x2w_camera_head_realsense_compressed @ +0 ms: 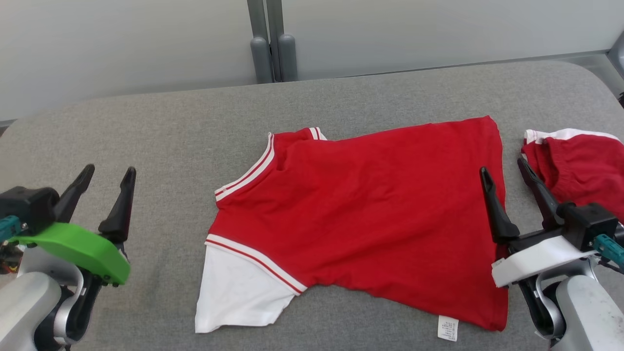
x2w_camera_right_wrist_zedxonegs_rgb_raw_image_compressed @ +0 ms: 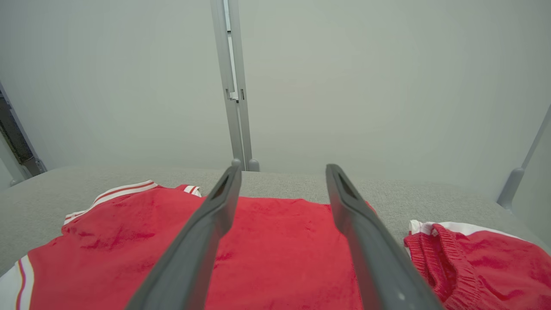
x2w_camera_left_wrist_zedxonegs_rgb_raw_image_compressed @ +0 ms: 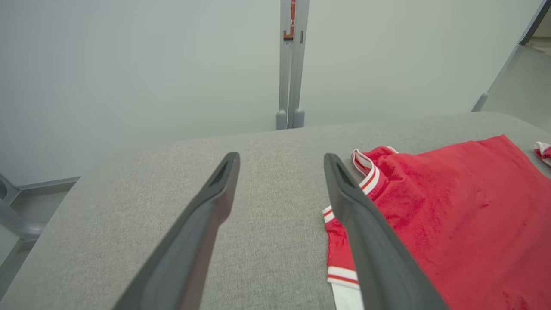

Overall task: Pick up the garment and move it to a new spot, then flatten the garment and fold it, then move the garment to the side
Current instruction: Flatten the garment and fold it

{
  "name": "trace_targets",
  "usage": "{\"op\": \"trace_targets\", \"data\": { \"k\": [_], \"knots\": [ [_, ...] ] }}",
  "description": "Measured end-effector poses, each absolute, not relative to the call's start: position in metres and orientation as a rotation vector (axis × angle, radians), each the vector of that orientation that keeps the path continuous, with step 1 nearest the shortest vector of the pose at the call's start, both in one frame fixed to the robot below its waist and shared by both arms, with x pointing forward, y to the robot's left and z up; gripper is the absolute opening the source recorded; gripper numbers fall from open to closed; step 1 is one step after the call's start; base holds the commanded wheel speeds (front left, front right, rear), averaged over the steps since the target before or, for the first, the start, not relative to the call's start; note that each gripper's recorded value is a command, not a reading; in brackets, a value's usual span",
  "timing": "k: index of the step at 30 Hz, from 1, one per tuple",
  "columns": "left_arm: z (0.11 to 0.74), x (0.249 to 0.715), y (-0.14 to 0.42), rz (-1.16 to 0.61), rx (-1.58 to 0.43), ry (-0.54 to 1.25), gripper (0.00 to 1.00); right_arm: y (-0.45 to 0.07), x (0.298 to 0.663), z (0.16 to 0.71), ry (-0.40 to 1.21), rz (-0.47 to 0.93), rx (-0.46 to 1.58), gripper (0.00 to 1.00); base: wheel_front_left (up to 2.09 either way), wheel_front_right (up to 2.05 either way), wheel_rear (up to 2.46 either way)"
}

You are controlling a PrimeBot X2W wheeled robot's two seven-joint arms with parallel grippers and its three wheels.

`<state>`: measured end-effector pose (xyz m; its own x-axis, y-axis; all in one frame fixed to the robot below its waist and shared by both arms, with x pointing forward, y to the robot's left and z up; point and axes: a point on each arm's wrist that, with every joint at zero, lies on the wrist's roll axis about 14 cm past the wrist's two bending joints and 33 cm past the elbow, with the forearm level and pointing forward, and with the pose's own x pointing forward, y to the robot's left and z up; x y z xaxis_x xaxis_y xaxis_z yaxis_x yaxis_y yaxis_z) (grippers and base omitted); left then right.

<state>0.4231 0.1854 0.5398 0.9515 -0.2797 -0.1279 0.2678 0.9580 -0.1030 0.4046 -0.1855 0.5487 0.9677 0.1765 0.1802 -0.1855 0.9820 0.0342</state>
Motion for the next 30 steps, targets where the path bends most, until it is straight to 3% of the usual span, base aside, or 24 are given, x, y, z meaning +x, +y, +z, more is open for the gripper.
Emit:
{"op": "trace_targets", "data": {
  "k": [3, 11, 19, 30],
  "knots": [
    [0.568, 0.429, 0.179, -0.241, -0.088, 0.0, 1.0, -0.184, 0.4, 0.547, -0.174, 0.183, 0.053, 1.0, 0.0, 0.0, 0.0],
    [0.554, 0.401, 0.185, -0.131, -0.108, -0.086, 1.0, -0.187, 0.382, 0.541, -0.162, 0.167, 0.066, 1.0, 0.0, 0.0, 0.0],
    [0.525, 0.375, 0.184, -0.105, -0.158, -0.059, 1.0, -0.197, 0.362, 0.527, -0.125, 0.124, 0.081, 1.0, 0.0, 0.0, 0.0],
    [0.515, 0.374, 0.186, -0.118, -0.145, -0.057, 1.0, -0.198, 0.359, 0.527, -0.127, 0.123, 0.077, 1.0, 0.0, 0.0, 0.0]
  ]
}}
